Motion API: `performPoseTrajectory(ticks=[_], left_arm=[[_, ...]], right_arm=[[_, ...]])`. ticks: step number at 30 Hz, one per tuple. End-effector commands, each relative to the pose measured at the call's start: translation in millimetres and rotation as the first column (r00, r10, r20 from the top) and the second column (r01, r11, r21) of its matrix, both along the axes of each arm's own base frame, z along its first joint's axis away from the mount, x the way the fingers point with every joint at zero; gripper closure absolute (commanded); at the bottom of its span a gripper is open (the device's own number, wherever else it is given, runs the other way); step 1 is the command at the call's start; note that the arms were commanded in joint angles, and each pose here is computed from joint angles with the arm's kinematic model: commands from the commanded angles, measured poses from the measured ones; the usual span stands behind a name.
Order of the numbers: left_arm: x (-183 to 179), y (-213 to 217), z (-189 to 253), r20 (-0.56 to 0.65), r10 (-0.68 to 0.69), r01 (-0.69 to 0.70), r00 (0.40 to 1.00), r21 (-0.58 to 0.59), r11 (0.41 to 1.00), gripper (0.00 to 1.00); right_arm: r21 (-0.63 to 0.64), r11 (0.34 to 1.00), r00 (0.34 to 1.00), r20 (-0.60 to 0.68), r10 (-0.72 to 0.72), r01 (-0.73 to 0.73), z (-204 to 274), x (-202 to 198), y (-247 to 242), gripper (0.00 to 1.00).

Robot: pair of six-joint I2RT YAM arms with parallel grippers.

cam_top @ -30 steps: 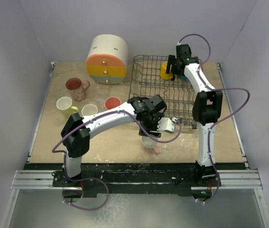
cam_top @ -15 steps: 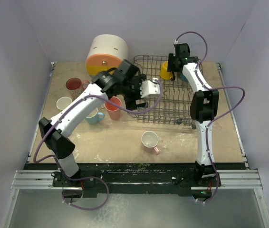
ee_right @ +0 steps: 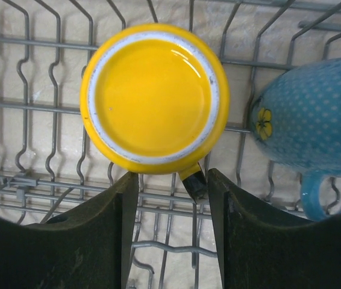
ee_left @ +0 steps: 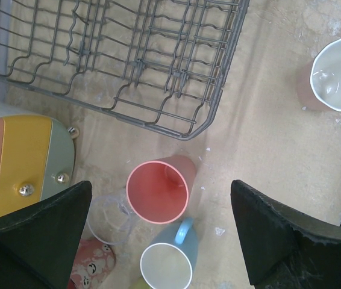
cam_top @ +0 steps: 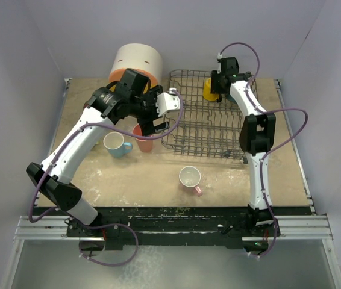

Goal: Unload the cups from the dish rack

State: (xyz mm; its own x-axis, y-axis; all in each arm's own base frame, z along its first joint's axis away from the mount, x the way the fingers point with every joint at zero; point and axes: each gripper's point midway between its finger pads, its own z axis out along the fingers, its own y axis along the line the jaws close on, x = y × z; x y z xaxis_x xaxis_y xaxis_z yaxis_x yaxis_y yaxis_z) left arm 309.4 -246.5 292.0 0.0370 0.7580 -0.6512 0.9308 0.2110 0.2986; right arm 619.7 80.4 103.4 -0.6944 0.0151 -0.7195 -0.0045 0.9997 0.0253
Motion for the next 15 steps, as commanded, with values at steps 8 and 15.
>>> performPoseTrajectory(ticks=[8, 15], left_arm=[[-3.7, 7.7, 6.5, -0.011, 0.01, -0.01, 1.0, -0.043, 0.999, 0.01], [-5.4, 10.6, 6.9, -0.005, 0.019, -0.02, 1.0, -0.051, 0.999, 0.01]], right_arm=[[-0.012, 1.0, 1.0, -0.018, 0.023, -0.023, -33.0, 5.7, -6.2, 0.47], [0.018, 0.999, 0.998, 0.043, 0.043, -0.044, -12.4, 10.6, 0.2, 0.76]])
